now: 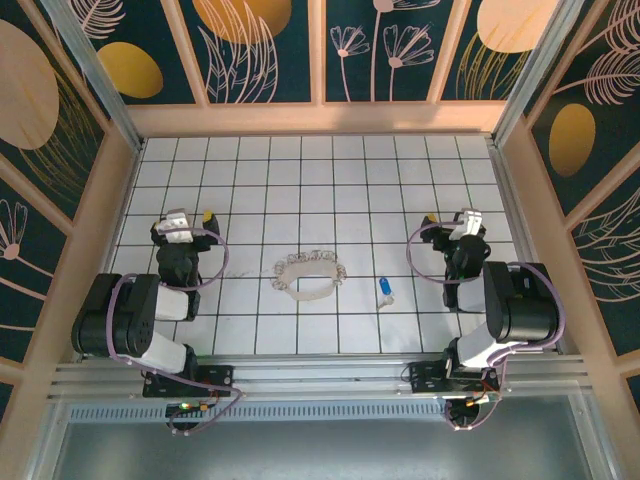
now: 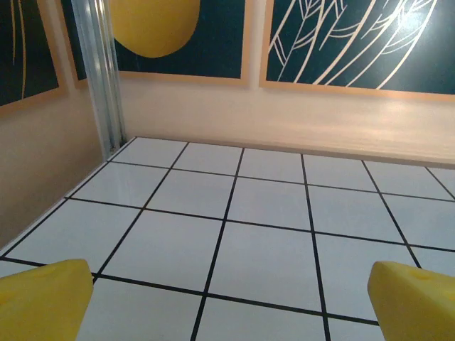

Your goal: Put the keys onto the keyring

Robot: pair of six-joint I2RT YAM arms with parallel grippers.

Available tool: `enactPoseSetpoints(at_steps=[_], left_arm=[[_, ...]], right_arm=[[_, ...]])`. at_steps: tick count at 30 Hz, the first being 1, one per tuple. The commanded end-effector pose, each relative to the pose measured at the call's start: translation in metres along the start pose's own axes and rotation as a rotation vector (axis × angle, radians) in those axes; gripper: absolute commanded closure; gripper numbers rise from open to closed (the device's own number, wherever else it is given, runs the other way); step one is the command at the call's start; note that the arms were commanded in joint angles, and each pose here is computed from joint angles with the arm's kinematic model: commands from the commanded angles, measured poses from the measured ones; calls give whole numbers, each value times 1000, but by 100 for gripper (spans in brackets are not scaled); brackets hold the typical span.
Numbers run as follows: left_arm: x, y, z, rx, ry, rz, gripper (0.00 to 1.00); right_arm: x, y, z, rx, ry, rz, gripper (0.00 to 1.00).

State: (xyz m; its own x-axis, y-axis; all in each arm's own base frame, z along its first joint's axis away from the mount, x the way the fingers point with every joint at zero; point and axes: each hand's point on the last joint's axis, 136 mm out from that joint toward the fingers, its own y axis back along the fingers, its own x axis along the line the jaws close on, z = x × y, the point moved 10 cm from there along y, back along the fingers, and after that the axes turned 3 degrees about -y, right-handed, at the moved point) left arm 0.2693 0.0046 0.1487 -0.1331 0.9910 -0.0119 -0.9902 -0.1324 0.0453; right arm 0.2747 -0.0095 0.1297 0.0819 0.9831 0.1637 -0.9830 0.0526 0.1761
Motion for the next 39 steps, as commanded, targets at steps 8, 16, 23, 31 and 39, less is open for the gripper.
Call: enactPoseSetpoints(at_steps=[8, 16, 23, 31, 39], left_arm=[[-1, 4, -2, 1, -15, -21, 1], [-1, 3, -3, 3, -16, -23, 1], [0, 2, -1, 6, -10, -13, 1], [-1, -7, 23, 49, -10, 4, 1], [-5, -28, 56, 138, 157, 19, 1]], right_arm=[[2, -2, 6, -31, 8, 10, 1], [1, -3, 7, -31, 6, 7, 1], [0, -2, 7, -34, 4, 5, 1], [4, -7, 35, -10, -10, -57, 1], [0, -9, 73, 43, -278, -212, 1]])
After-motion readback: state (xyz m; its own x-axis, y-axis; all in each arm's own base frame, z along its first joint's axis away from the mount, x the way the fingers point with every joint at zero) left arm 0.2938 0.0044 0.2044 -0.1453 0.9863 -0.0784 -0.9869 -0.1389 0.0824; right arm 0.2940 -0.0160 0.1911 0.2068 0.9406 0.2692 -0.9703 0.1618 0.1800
